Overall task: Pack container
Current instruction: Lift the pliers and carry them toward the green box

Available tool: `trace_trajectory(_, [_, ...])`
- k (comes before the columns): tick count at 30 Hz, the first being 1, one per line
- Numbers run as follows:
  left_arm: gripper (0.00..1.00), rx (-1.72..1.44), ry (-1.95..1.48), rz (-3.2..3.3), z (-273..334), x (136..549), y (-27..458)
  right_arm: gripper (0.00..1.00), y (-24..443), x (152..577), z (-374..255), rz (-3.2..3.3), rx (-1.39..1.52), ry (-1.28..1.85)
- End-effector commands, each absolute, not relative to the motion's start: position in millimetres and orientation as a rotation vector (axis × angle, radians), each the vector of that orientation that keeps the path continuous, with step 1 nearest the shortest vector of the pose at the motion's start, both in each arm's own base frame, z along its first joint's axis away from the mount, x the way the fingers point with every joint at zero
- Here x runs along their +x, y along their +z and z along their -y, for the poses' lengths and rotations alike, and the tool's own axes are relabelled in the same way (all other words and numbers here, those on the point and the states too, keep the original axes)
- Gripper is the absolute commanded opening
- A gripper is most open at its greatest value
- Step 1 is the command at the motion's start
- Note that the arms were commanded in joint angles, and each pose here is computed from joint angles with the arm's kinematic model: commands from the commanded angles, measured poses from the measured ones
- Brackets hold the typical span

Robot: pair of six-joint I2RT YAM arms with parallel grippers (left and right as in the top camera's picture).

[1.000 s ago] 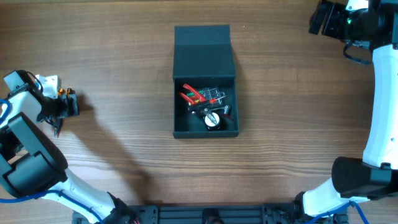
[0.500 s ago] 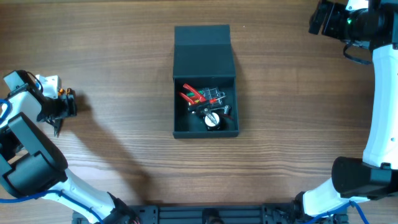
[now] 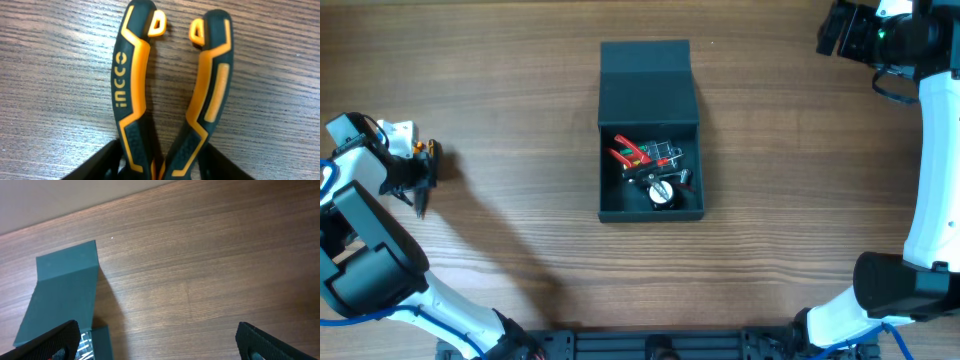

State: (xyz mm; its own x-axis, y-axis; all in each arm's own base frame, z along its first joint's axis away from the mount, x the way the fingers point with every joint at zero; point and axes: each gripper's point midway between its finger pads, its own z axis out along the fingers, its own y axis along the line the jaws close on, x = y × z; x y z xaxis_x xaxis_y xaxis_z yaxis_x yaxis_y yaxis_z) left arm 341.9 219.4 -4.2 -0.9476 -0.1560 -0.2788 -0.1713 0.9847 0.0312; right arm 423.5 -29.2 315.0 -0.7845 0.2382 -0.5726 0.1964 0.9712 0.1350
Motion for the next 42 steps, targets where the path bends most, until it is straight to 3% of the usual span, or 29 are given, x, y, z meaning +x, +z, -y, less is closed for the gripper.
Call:
trace_trajectory(1, [0.48, -0.239, 0.141, -2.933, -224, 324, -23, 1.0, 309, 426, 29, -2.514, 0.292, 0.091])
trace_trajectory(7, [0.46, -0.239, 0.141, -2.934, -224, 324, -23, 1.0, 309, 425, 29, -2.516, 0.292, 0.091])
trace_trajectory(16, [0.26, -0.278, 0.137, -2.927, -224, 324, -22, 1.0, 309, 425, 29, -2.517, 0.292, 0.091])
trace_trajectory(25, [0.2, -0.252, 0.16, -2.893, -221, 333, -7, 1.0, 309, 425, 29, -2.517, 0.291, 0.09])
trace_trajectory(29, [0.04, -0.261, 0.175, -2.854, -216, 341, 8, 1.0, 309, 425, 29, -2.517, 0.29, 0.09])
trace_trajectory(42, [0.04, -0.25, 0.033, -2.798, -156, 363, 90, 1.0, 309, 426, 29, -2.51, 0.288, 0.09])
